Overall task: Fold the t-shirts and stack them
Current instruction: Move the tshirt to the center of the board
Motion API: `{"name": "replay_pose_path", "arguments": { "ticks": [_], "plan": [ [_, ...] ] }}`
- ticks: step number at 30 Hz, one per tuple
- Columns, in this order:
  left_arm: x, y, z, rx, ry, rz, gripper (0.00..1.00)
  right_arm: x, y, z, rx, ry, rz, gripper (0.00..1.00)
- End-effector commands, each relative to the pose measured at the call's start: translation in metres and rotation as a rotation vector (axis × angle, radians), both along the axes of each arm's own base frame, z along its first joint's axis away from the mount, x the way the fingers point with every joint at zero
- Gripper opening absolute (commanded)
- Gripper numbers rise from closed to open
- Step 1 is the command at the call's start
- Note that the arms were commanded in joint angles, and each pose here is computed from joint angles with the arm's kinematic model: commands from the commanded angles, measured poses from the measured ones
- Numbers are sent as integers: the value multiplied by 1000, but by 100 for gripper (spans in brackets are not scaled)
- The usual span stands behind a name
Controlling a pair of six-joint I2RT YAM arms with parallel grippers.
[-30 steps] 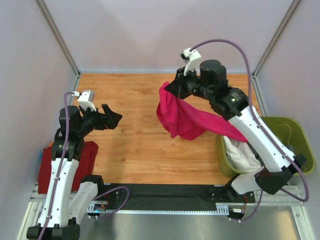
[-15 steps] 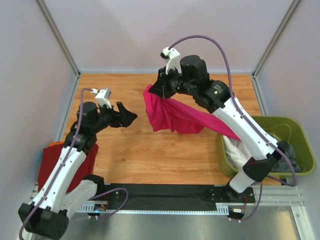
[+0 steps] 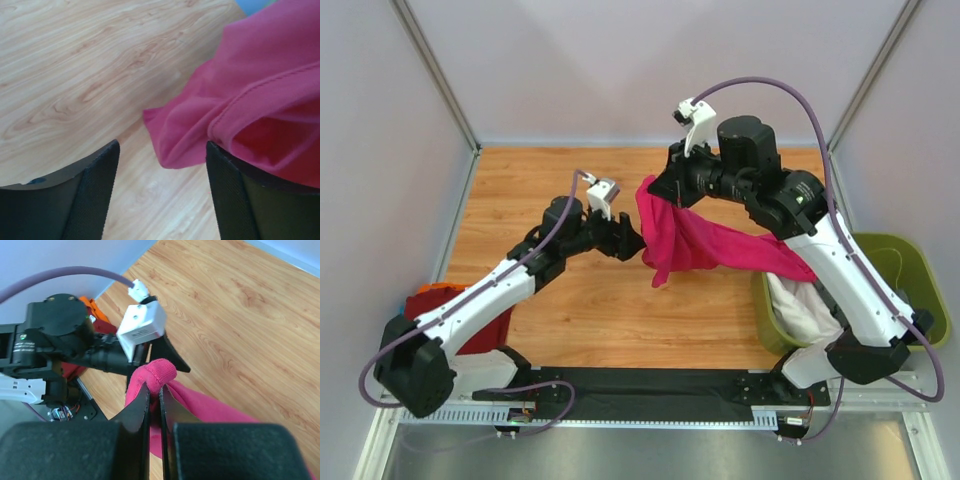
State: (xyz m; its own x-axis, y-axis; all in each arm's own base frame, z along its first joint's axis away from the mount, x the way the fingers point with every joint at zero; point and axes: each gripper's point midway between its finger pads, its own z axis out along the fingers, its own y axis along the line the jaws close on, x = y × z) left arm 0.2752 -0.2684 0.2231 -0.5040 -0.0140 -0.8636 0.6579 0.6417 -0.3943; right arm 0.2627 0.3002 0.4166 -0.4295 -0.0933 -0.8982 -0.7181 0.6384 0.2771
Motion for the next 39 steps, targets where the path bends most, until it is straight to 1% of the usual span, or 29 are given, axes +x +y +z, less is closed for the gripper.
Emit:
{"name": "replay_pose_path", "arguments": {
  "ticks": [1, 2, 5, 7, 8, 10, 11, 14, 15, 16, 17, 18, 19, 20, 21, 23, 26, 29, 33, 34, 39],
  "plan": [
    [26, -16, 19, 0, -130, -7, 75, -9, -9, 6, 0, -21, 11, 0],
    [29, -22, 15, 2, -131, -25, 70, -9, -10, 3, -9, -18, 10, 0],
    [25, -37, 17, -28, -166, -89, 68, -6, -21, -1, -36, -30, -33, 0],
    [24, -43, 23, -54, -194, -106, 59, -4, -28, -3, -41, -28, -58, 0],
    [20, -48, 21, -67, -189, -122, 48, -1, -32, -4, -40, -25, -74, 0],
    [15, -56, 27, -106, -211, -155, 28, 1, -38, -3, -37, -26, -92, 0],
    [11, -60, 26, -119, -195, -164, 0, 3, -42, -3, -37, -22, -107, 0],
    [10, -61, 28, -127, -190, -161, 0, 7, -52, -1, -40, -25, -147, 0],
    [11, -59, 26, -118, -185, -140, 4, 7, -54, 0, -39, -26, -156, 0],
    [10, -54, 23, -96, -175, -122, 13, 10, -58, 0, -40, -22, -171, 0],
    [10, -50, 21, -82, -176, -108, 38, 10, -61, -1, -43, -18, -180, 0],
    [13, -44, 19, -66, -179, -76, 51, 11, -63, -3, -50, -12, -186, 0],
    [8, -37, 18, -56, -178, -65, 62, 13, -66, -5, -56, -6, -198, 0],
    [6, -33, 18, -49, -178, -53, 83, 12, -68, -8, -65, 2, -201, 0],
    [6, -28, 19, -46, -183, -32, 98, 13, -69, -10, -71, 8, -208, 0],
    [-2, -21, 21, -48, -189, -29, 99, 15, -71, -16, -82, 22, -219, 0],
    [-13, -17, 24, -58, -216, -60, 99, 16, -72, -18, -82, 33, -225, 0],
    [-21, -19, 12, -53, -206, -103, 99, 19, -72, -16, -77, 33, -228, 0],
    [-25, -33, -1, -73, -194, -158, 99, 18, -67, -12, -66, 32, -205, 0],
    [-22, -38, -10, -58, -178, -162, 99, 16, -65, -11, -58, 35, -188, 0],
    [-18, -64, -19, -29, -179, -234, 95, 11, -65, -7, -50, 33, -175, 0]
  ]
}}
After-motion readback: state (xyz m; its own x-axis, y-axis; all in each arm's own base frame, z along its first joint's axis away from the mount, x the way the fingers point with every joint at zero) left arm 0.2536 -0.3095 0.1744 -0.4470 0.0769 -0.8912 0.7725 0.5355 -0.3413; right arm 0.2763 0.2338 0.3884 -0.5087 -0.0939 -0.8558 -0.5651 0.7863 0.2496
